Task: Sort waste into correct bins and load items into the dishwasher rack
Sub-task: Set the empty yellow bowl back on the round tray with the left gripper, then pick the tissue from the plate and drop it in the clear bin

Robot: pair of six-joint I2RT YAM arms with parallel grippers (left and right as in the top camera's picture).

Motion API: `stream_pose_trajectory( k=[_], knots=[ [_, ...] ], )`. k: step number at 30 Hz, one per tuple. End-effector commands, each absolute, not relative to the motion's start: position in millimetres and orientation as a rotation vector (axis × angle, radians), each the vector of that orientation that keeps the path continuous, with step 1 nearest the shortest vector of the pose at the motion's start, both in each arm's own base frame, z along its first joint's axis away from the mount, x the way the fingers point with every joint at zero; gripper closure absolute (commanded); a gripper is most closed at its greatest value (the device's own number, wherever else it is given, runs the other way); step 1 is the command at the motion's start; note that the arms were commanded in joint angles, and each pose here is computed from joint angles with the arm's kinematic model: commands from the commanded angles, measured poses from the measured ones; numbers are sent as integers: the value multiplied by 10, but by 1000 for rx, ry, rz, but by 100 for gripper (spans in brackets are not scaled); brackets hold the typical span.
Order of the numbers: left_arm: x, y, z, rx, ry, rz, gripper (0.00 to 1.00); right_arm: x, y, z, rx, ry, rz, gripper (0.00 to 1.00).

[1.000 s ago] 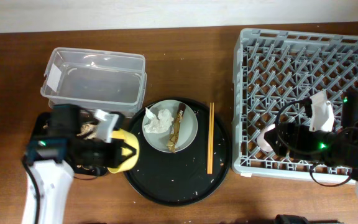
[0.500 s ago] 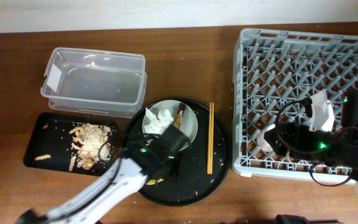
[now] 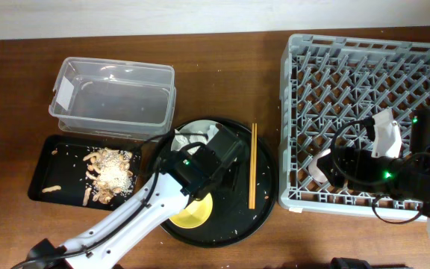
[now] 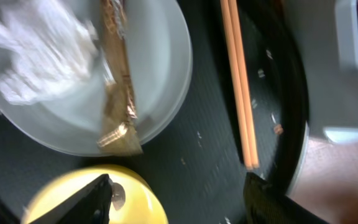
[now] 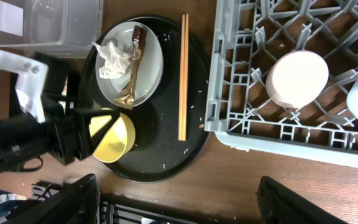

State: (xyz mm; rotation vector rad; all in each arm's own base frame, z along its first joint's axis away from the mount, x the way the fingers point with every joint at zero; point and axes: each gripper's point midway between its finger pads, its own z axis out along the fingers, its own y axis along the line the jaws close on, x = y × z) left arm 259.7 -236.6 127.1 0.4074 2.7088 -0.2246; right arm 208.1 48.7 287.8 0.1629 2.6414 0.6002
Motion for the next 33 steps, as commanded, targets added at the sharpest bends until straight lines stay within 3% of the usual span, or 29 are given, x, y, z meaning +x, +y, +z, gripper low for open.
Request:
stream_pose_trajectory(
  k=[1, 5, 10, 18, 20, 22, 23, 29, 33],
  knots=[
    [2899, -2241, 1300, 435, 2592, -42, 33, 2072, 509, 2872, 139, 2644, 606, 17],
    [3330, -1992, 1103, 294, 2560, 101, 33, 2072, 509, 2872, 139, 2643, 606, 17],
    [3706, -1770, 656, 212, 2670, -50, 33, 2066, 510, 2868, 140, 2646, 607, 17],
    [3681, -1838, 238, 281, 2765, -115, 34, 2063, 511, 2866, 140, 2648, 608, 17],
    [3650, -1821, 180, 284, 2786, -103, 54, 2060, 511, 2866, 141, 2649, 608, 18],
    [3678, -1859, 257, 284, 2772, -128, 89, 2054, 512, 2862, 142, 2652, 609, 17],
    [3706, -1874, 354, 282, 2761, -134, 100, 2054, 512, 2862, 142, 2652, 609, 17],
    [3895, -1865, 1574, 275, 2627, -122, 100, 2055, 512, 2862, 142, 2652, 609, 17],
    [4135, -1375, 1991, 154, 2500, 143, 100, 2054, 512, 2862, 142, 2652, 609, 17]
  ],
)
